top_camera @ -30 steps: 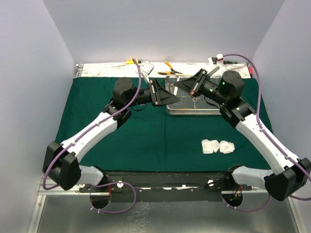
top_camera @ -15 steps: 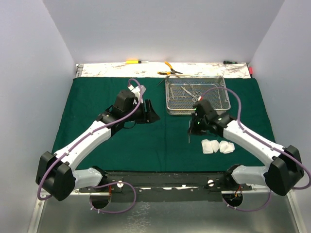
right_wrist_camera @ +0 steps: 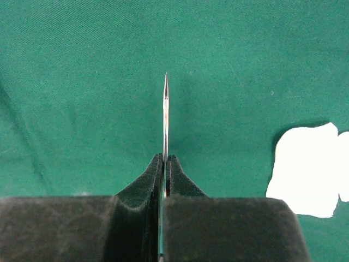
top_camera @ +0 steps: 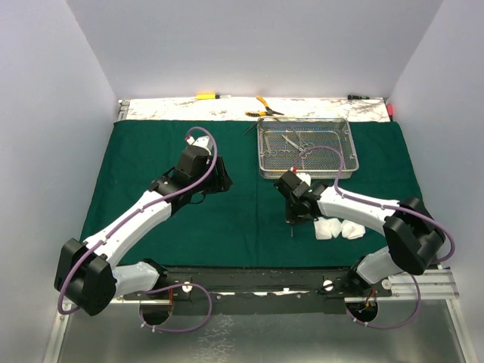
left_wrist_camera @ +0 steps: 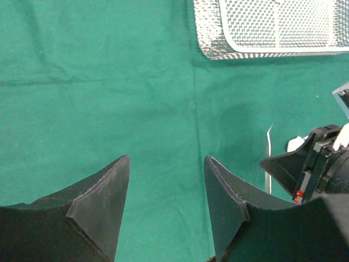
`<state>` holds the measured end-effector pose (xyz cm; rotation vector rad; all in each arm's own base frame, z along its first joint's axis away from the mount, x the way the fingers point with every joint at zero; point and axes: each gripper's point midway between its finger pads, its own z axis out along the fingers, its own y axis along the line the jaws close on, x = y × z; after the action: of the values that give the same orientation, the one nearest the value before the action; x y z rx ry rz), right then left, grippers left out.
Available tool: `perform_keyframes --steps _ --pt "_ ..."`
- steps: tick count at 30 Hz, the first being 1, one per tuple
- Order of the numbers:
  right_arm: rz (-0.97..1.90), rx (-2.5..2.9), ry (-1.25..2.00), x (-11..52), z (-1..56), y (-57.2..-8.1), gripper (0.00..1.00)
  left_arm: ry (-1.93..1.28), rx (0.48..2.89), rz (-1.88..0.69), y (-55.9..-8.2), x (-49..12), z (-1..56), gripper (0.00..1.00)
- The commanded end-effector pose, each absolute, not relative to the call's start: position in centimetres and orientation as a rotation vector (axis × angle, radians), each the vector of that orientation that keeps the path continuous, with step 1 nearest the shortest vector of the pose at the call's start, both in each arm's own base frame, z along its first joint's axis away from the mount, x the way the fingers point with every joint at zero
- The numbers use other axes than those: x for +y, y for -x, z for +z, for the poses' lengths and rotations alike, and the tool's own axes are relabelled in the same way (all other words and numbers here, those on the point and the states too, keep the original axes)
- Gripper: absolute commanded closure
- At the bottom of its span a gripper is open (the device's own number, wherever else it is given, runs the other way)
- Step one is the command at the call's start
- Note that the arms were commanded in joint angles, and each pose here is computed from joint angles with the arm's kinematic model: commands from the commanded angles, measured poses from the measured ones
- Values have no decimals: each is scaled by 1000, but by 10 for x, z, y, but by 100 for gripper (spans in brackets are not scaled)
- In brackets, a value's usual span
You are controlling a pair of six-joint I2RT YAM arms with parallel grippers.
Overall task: Open and lay out the surgical kit
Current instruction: Place the medical item in the surgical kit.
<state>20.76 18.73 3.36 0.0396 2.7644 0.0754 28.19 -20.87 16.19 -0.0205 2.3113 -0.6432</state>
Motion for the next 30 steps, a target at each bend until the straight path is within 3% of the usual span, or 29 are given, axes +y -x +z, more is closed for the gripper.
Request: perform_keyframes --steps 1,9,17,30 --pt "30 2728 -73 185 23 -213 99 100 2316 -529 -282 -186 153 41" --pt "35 2753 -30 183 2 -205 97 95 2332 -508 -281 -182 147 41" --pt "-13 2778 -31 176 -7 -197 85 82 2327 -490 -287 -181 150 41" --pt "-44 2675 -102 183 60 -225 61 89 2307 -483 -295 -177 158 41"
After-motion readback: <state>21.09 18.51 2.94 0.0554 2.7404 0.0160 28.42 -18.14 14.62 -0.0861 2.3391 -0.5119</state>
